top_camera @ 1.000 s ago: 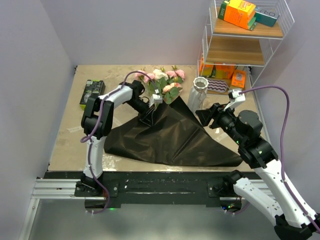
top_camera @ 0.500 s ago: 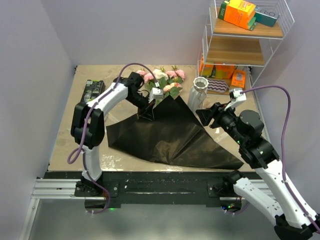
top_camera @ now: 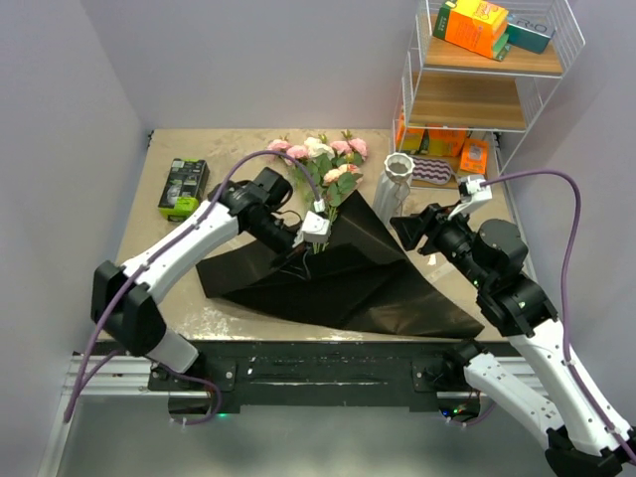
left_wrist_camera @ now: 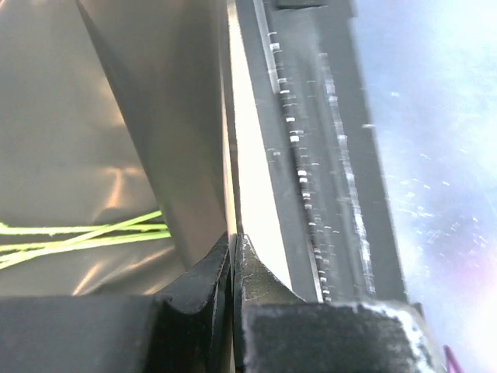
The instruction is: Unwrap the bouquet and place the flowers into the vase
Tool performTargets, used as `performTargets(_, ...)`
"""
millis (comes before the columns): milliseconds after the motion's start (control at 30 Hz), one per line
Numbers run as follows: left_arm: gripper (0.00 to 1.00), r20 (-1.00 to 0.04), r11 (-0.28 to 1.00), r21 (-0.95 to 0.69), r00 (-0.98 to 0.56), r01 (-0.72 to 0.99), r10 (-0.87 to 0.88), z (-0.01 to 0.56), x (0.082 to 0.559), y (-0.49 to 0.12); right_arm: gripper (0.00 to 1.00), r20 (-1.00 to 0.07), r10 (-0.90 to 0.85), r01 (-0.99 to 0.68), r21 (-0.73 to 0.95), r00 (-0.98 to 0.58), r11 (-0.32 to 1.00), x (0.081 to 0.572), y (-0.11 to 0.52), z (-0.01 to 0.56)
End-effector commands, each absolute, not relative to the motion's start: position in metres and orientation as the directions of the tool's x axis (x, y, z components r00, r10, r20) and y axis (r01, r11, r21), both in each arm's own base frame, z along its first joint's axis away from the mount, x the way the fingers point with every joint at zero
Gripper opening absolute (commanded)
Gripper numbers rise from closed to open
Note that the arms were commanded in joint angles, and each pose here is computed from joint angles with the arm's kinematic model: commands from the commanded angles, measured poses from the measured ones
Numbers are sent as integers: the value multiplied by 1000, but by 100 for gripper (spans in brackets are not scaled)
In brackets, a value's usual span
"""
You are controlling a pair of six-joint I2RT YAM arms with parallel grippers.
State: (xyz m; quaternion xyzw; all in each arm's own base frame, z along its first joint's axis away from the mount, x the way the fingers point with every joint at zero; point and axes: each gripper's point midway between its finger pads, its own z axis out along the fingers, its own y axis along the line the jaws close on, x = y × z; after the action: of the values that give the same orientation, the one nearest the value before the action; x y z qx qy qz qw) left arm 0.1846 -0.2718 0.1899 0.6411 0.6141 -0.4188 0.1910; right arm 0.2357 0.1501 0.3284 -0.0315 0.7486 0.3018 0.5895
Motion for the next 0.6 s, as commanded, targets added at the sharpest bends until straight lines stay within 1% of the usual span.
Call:
performTargets(0,6,-822,-260,-216,-32,941,568,221,142,-264,58,-908,324,-441,413,-266,797,232,152,353)
performTargets(167,10,-830,-334,-202,20,920,558,221,97,-263,58,-908,321,-445,414,-270,794,235,155,352)
performTargets(267,13,-813,-371,-245,19,896,582,205,69,-256,57,-906,315,-446,416,-284,793,237,157,347)
performTargets(333,19,-787,-394,-281,24,875,616,188,53,-244,57,-906,308,-449,414,-290,792,236,158,343)
performTargets(400,20,-766,-434,-282,72,856,639,176,40,-237,57,-909,295,-443,404,-295,800,238,158,336)
performTargets(433,20,-759,-440,-278,85,854,645,176,38,-235,57,-908,290,-432,402,-302,808,239,157,332)
performTargets(500,25,-756,-491,-258,142,832,639,177,30,-232,57,-909,275,-421,392,-312,818,240,155,327)
performTargets(567,26,-740,-507,-258,170,822,651,177,25,-229,57,-909,269,-411,388,-318,825,242,154,323)
